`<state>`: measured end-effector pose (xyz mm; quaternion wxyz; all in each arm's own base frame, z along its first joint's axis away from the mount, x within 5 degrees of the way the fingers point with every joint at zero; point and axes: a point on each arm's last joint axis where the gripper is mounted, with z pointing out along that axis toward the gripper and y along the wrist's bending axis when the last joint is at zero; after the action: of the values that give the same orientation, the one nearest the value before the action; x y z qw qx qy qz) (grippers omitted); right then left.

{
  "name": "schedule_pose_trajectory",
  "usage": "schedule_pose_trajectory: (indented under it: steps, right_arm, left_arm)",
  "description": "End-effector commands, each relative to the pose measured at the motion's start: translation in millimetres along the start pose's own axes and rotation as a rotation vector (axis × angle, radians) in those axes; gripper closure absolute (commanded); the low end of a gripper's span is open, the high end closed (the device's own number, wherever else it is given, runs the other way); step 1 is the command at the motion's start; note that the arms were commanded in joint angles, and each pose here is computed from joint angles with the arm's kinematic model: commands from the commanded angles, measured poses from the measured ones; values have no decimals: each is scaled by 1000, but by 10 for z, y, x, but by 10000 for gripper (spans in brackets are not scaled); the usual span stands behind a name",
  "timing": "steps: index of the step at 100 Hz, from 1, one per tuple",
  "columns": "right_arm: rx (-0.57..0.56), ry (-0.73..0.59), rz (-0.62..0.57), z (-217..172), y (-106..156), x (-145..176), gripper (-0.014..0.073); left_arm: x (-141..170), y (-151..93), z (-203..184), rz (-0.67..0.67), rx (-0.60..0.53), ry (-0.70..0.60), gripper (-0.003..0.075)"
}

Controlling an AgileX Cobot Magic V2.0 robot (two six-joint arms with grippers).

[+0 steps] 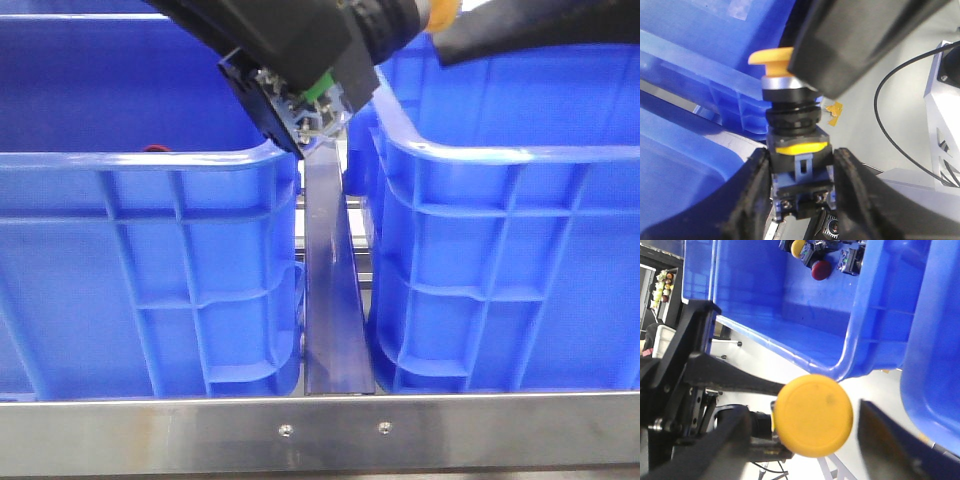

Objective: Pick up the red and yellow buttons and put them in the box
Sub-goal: 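Grasp the yellow button with the right gripper, open the left gripper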

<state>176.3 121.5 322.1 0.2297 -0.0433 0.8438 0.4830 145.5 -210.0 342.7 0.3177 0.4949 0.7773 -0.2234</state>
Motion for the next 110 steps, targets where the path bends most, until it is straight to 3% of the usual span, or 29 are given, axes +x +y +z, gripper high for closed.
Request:
schedule_pose_trajectory:
  steps: [1, 11, 18, 35, 42, 64, 91, 110]
  right_arm:
    - [-65, -52, -4, -54, 146, -79, 225]
    - [-65, -52, -4, -54, 146, -78, 276]
    - [-66, -50, -4, -54, 147, -76, 279]
    - [-70, -41, -4, -54, 151, -69, 279]
    - [-71, -39, -4, -54, 151, -67, 279]
    - [-45, -116, -23, -103, 140, -136, 279]
    - [1, -269, -194, -335, 193, -366, 279]
    - [116, -384, -294, -498, 50, -524, 279]
  left_arm:
    - [-135, -30, -131, 3, -8, -106, 574]
    - [-135, -30, -131, 3, -8, -106, 566]
    - [-135, -30, -131, 3, -8, -106, 516]
    - [-135, -30, -131, 4, -8, -106, 228]
    - [-135, -30, -131, 4, -8, -106, 174]
    - [-130, -32, -131, 4, -5, -101, 174]
    - [-134, -39, -145, 6, 1, -90, 174]
    - [-135, -39, -146, 6, 1, -90, 174]
